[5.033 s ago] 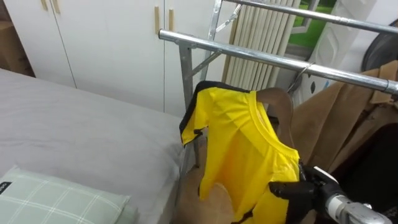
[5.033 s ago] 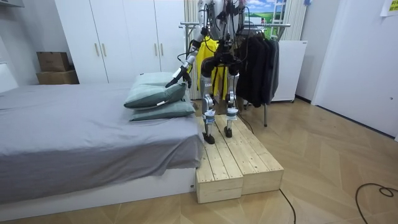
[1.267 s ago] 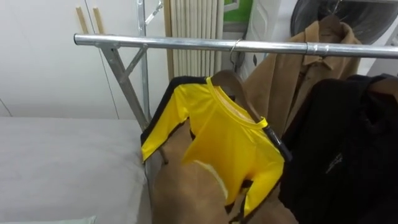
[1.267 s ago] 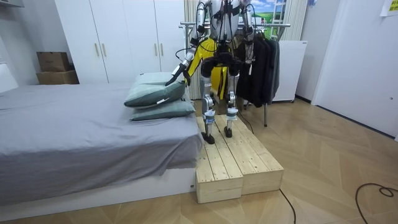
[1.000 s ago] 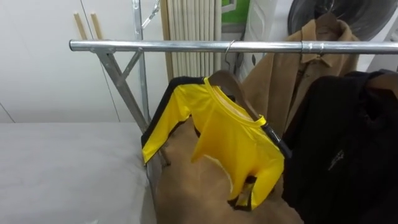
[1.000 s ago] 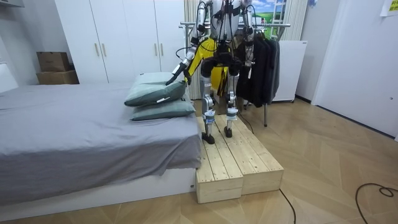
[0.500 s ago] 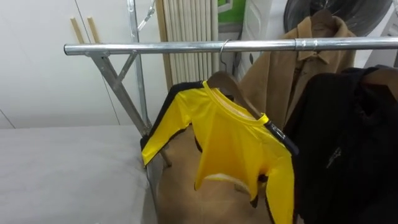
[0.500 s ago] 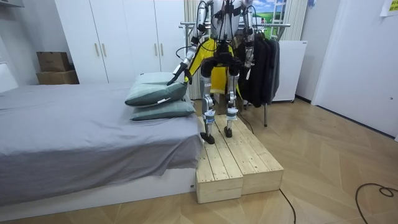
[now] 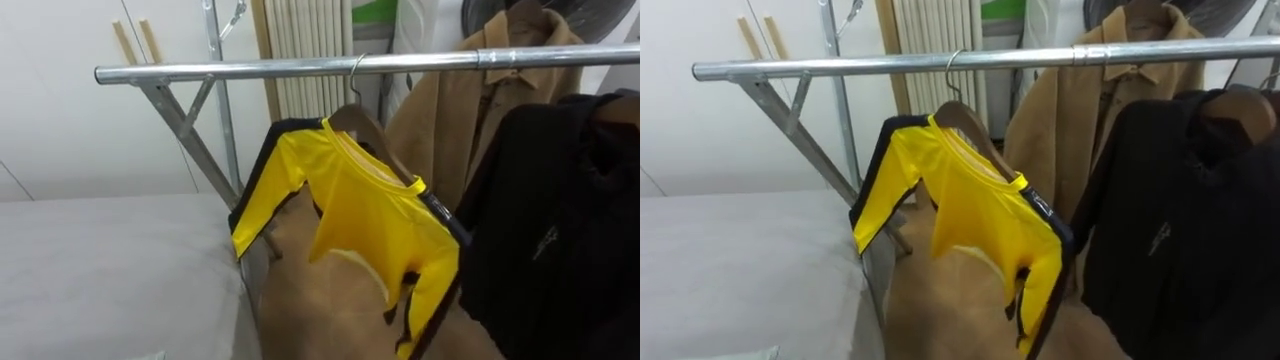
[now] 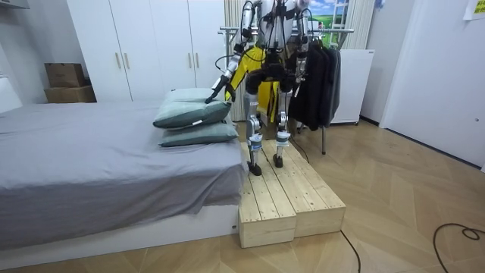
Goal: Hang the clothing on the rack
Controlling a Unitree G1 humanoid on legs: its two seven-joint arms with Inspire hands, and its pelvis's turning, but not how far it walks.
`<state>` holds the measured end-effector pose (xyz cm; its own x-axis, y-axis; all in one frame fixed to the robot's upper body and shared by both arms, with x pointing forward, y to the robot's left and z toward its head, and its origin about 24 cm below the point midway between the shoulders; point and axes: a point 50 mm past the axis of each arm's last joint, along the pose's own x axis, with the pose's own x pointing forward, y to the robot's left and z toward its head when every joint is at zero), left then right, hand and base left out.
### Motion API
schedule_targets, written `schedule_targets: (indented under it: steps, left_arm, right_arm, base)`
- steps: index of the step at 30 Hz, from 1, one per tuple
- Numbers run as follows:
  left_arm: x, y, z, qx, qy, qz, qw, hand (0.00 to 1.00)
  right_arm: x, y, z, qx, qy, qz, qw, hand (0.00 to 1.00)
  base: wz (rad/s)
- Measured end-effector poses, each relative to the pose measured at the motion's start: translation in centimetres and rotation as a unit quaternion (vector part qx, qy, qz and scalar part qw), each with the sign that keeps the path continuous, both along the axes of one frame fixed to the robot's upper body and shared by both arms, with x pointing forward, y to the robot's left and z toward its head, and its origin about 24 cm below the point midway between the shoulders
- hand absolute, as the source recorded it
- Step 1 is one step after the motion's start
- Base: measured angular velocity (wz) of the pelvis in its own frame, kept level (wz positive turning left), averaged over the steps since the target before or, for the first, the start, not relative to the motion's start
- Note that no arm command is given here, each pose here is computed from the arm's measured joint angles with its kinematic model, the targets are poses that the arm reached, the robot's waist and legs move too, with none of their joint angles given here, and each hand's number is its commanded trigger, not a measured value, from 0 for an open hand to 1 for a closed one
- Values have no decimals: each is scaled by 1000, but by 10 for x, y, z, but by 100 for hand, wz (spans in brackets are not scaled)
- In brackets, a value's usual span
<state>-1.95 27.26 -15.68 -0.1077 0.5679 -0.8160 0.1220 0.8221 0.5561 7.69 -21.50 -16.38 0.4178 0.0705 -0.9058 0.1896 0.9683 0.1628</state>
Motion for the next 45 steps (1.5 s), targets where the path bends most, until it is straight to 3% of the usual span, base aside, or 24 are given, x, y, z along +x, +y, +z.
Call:
schedule_targets:
  steps: [3,6,8,14,25,28,31,34,37,39,41,45]
  left_arm:
    - [21,2,0,5,-29,-27,999,0]
    - [60,9,6,8,-94,-73,993,0]
    - [83,4,7,-5,-133,-87,987,0]
    - [104,-15,5,-53,-171,-153,972,0]
    - [129,-41,4,-133,-241,-172,946,0]
    - [125,-53,0,-165,-245,-149,944,0]
    - [102,-53,-6,-179,-230,-98,952,0]
    - [61,-32,-10,-153,-199,-2,968,0]
    - [30,-9,-6,-113,-148,12,982,0]
    - [4,-8,-6,-108,-108,29,988,0]
    - [-22,-19,-8,-121,-70,62,988,0]
    - [-31,-32,-11,-143,-61,102,983,0]
  right_arm:
    - [3,-1,1,-8,0,26,1000,0]
    - [7,0,1,-9,7,35,999,0]
    - [12,-4,2,-13,5,21,1000,0]
    - [24,-8,6,-20,-7,0,1000,0]
    - [3,-13,3,-2,16,-32,999,0]
    - [-14,-15,0,5,45,-56,997,0]
    - [-18,-14,-2,9,59,-65,996,0]
    - [-26,-8,-4,18,73,-78,994,0]
    - [-32,-1,-7,23,88,-72,993,0]
    - [-36,-8,-6,12,92,-77,993,0]
    - [-36,-12,-6,6,99,-78,992,0]
    - [-36,-7,-8,13,114,-60,992,0]
  base:
    - [80]
    - [113]
    - [127]
    - [110]
    - [70]
    - [142]
    - [111]
    - [123]
    - [104]
    - [74]
    - [54]
    - [23]
